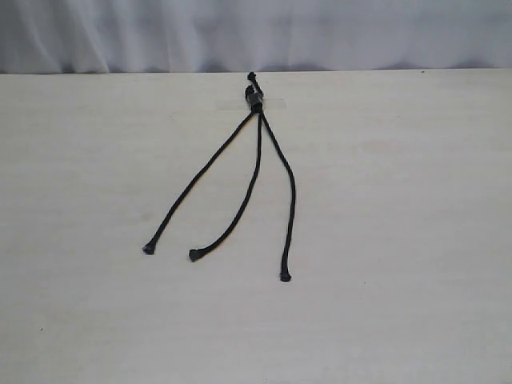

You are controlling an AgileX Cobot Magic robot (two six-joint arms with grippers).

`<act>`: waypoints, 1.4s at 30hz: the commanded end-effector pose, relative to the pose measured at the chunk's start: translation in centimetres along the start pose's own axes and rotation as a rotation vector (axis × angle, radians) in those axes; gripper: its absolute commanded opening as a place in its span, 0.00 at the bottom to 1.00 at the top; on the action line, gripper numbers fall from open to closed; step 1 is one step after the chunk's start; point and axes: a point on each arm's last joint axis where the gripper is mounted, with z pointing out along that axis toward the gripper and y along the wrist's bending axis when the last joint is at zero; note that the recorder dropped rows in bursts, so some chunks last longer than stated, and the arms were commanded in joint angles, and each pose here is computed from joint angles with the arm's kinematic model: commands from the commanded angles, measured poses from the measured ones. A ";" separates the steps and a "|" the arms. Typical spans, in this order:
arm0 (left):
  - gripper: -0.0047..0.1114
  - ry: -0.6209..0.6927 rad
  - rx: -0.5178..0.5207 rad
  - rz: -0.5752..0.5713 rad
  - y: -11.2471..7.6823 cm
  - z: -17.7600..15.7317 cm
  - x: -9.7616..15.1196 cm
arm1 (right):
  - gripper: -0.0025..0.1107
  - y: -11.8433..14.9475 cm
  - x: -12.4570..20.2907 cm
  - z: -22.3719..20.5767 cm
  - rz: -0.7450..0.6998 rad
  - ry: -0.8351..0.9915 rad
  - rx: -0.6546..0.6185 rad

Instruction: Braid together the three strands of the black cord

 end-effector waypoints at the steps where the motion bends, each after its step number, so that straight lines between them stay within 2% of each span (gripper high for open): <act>1: 0.04 0.058 0.014 0.045 -0.6 0.8 -0.3 | 0.06 -0.1 0.0 1.9 -0.047 0.201 0.059; 4: 0.04 0.210 0.000 0.097 -0.6 2.1 0.8 | 0.06 -0.4 1.2 3.7 -0.076 0.331 0.081; 10: 0.04 0.584 -0.064 0.150 -0.5 5.7 3.9 | 0.06 -1.8 5.9 6.4 -0.105 0.660 0.138; 14: 0.04 0.845 -0.115 0.165 0.1 7.7 6.9 | 0.06 -2.8 9.1 6.8 -0.045 0.834 0.202; 15: 0.04 0.942 -0.124 0.168 0.2 8.4 8.6 | 0.06 -3.2 10.4 6.9 -0.039 0.896 0.215; 19: 0.04 1.130 -0.071 0.182 -0.5 9.1 12.5 | 0.06 -2.8 12.2 7.2 -0.020 0.950 0.166; 20: 0.04 1.179 -0.016 0.192 -1.5 9.2 14.1 | 0.06 -1.4 12.9 7.3 -0.025 0.966 0.055; 23: 0.04 1.223 0.066 0.196 -3.3 9.4 16.2 | 0.06 0.7 13.5 7.3 -0.020 0.966 -0.115; 26: 0.05 1.291 0.144 0.200 -5.5 9.6 18.3 | 0.06 2.1 13.9 7.0 -0.008 0.985 -0.199; 27: 0.09 1.337 0.204 0.224 -6.9 9.7 19.8 | 0.06 2.4 14.1 6.8 -0.012 0.998 -0.220; 30: 0.20 1.416 0.290 0.271 -9.4 10.1 22.5 | 0.06 2.4 14.3 6.7 -0.013 1.011 -0.220; 31: 0.27 1.435 0.351 0.323 -10.5 10.3 24.2 | 0.06 2.4 14.3 6.8 -0.015 1.010 -0.219; 33: 0.31 1.440 0.386 0.365 -11.1 10.7 26.1 | 0.06 2.4 14.3 6.8 -0.018 1.009 -0.219; 36: 0.31 1.521 0.370 0.389 -11.1 10.7 29.2 | 0.06 2.4 14.3 6.8 -0.018 1.009 -0.219; 42: 0.31 1.609 0.430 0.490 -10.5 9.8 31.2 | 0.06 2.4 14.3 6.8 -0.017 1.008 -0.218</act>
